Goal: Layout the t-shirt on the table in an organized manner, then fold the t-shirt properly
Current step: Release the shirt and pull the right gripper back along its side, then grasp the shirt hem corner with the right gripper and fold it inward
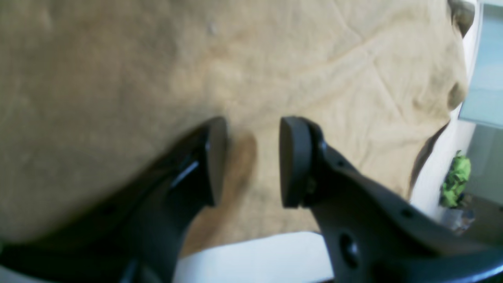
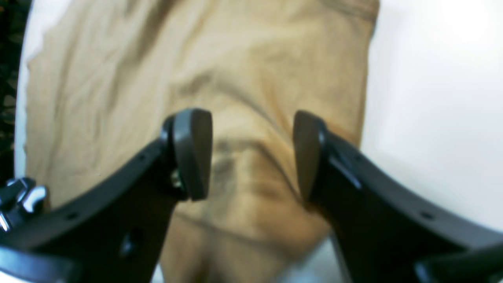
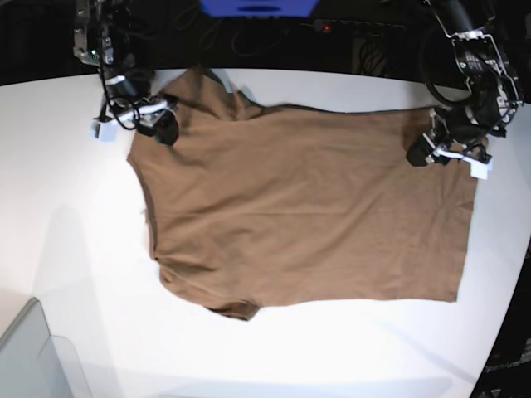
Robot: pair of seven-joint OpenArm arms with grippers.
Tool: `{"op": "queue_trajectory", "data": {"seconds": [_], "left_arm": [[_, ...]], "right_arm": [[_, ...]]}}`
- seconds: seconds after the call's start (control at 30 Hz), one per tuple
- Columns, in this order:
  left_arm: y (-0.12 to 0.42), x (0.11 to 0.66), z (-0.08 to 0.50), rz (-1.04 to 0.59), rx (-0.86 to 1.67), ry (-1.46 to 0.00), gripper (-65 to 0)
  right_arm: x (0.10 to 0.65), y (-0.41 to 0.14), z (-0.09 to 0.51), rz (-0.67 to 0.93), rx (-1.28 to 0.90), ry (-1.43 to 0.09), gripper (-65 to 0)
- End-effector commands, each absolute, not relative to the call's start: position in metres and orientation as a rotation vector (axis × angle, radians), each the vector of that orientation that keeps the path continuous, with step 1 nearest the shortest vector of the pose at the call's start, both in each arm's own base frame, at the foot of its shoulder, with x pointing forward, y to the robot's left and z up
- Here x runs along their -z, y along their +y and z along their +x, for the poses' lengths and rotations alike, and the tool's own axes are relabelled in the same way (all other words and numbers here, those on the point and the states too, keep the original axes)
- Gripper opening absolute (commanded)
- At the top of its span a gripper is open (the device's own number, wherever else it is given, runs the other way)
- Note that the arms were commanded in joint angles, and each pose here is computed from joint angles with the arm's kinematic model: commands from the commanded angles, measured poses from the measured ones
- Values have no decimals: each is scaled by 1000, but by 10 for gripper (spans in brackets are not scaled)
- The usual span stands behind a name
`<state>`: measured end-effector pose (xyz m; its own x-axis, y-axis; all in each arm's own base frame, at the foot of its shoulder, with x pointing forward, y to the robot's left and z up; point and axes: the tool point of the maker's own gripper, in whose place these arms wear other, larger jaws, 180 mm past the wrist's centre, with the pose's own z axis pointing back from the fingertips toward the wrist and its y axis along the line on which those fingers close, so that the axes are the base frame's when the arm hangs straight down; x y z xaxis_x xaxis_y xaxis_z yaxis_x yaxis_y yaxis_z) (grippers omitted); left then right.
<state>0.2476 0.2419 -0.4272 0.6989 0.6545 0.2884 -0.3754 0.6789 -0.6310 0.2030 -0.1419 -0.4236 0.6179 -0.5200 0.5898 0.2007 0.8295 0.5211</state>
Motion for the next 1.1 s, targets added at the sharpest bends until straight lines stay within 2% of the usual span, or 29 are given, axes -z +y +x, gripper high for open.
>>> {"op": "queue_trajectory", "data": {"seconds": [0.0, 0.27, 0.5, 0.67, 0.87, 1.07], "left_arm": [[247, 423, 244, -555, -602, -527, -420], [253, 372, 258, -631, -564, -670, -420], [273, 339, 278, -698, -636, -806, -420], [274, 348, 288, -635, -609, -784, -420], [277, 385, 283, -533, -606, -670, -420], [287, 403, 273, -448, -606, -617, -420]], "right_arm": [[419, -141, 197, 428, 417, -798, -315], [347, -125, 217, 484, 326, -967, -315], [316, -129, 291, 497, 217, -1110, -315], [317, -143, 362, 458, 139, -1131, -315], [332, -180, 441, 360, 149, -1082, -315], [340, -190, 500, 291, 142, -1000, -314]]}}
